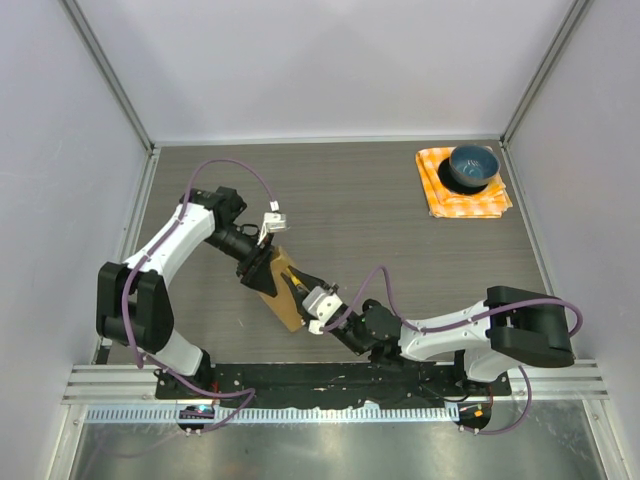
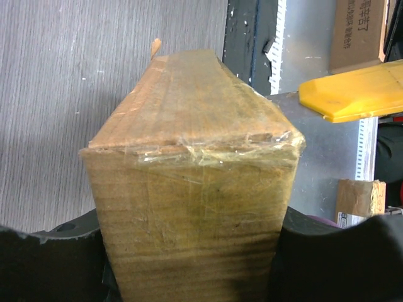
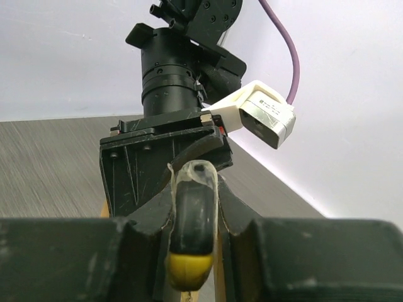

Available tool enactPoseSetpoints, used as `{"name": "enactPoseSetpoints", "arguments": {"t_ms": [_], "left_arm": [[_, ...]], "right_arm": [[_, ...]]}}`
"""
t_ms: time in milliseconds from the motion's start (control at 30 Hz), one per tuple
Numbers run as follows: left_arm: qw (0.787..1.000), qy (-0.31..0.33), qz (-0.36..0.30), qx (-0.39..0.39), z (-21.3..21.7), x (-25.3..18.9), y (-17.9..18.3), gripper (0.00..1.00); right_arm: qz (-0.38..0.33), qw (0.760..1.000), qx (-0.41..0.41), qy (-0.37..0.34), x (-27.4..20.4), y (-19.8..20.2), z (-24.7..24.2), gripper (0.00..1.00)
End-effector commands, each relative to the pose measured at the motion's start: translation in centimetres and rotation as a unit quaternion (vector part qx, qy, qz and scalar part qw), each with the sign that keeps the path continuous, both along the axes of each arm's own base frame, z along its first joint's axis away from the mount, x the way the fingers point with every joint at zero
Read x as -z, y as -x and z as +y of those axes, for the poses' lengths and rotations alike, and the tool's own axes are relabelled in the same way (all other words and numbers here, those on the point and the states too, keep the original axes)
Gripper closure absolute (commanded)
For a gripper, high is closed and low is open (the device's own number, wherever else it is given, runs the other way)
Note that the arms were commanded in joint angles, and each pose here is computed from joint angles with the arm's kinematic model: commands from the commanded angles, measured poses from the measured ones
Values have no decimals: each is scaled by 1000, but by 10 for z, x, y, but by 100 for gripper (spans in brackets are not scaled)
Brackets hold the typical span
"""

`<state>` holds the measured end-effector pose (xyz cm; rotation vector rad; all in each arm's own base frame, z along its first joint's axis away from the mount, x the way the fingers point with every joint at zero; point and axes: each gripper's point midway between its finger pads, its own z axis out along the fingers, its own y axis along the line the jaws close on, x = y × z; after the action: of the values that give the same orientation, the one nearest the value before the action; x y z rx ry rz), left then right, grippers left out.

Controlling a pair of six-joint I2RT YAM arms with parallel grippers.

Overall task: Unpack the express box
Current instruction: Cut the express box at the center of the board.

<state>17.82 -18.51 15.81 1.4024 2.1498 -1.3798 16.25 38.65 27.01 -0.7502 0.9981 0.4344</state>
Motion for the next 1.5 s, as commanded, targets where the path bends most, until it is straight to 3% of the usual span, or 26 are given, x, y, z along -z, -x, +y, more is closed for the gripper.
{"name": "enactPoseSetpoints", "arguments": {"t_ms": [0,367,1467], "left_arm": [[994,28,103,-2,-4,-35,33,100],[992,42,120,-3,-5,-38,35,100],[991,72,114,-5,-8,-64,54,100]], "right_arm": [[-58,973,-6,-223,-114,11,-43,99],[-56,970,-10,-235,-120,19,-72,99],[-36,973,-3,-228,-106,10,-56,99]]}}
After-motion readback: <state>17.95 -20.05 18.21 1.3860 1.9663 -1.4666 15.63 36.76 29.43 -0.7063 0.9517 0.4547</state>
